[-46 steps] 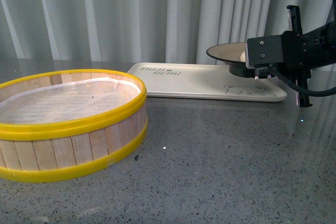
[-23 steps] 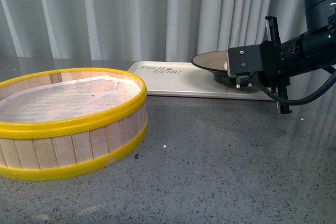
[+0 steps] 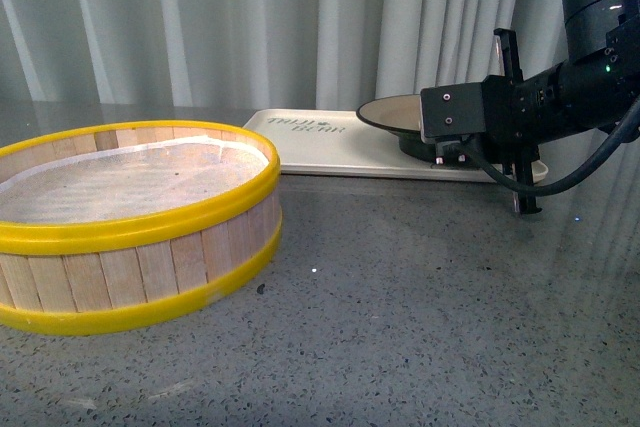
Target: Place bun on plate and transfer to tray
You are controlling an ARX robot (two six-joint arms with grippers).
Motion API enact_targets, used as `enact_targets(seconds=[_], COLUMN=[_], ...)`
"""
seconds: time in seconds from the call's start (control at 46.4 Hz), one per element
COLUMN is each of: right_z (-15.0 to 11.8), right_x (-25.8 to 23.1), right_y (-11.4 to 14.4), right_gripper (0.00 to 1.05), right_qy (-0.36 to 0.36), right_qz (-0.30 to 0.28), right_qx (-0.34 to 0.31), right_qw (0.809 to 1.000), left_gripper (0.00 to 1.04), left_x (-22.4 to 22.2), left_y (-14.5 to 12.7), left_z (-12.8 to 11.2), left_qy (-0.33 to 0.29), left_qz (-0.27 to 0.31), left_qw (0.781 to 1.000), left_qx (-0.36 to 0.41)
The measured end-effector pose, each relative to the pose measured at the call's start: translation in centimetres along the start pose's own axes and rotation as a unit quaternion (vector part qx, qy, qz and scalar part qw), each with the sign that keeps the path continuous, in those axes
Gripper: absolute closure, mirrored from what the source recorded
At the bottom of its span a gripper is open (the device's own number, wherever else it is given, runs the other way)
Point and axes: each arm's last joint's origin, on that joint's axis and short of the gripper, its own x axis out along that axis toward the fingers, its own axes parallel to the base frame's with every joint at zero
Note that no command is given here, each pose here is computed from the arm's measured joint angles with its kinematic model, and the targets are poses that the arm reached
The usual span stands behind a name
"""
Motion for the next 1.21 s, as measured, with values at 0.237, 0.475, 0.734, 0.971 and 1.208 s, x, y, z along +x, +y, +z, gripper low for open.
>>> enact_targets(seconds=[0.237,0.475,0.734,0.971,1.208], right_z=[0.1,0.6,2.1,4.3,3.8], right_x=[0.0,0.0,-2.1,-6.8,-13.1], right_y=[-0.2,1.0,0.4,-0.6,-2.3], right_gripper=[0.79,0.48,0.14,0.09,0.09], right_qy=[-0.004,-0.010,-0.036,-0.060,-0.016], right_qz=[-0.012,-0.002,-0.021,-0.067,-0.216], right_qx=[0.002,0.008,0.017,0.061,0.275], right_qw=[1.000,1.000,0.999,0.994,0.937], left_gripper=[0.07,0.07,0.07,0.07,0.07], left_x=[0.0,0.0,0.0,0.0,0.0], left_y=[0.0,0.0,0.0,0.0,0.0], left_z=[0.0,0.0,0.0,0.0,0.0], left_qy=[0.000,0.000,0.000,0.000,0.000], left_qz=[0.000,0.000,0.000,0.000,0.000], left_qw=[1.000,1.000,1.000,1.000,1.000], left_qx=[0.000,0.000,0.000,0.000,0.000])
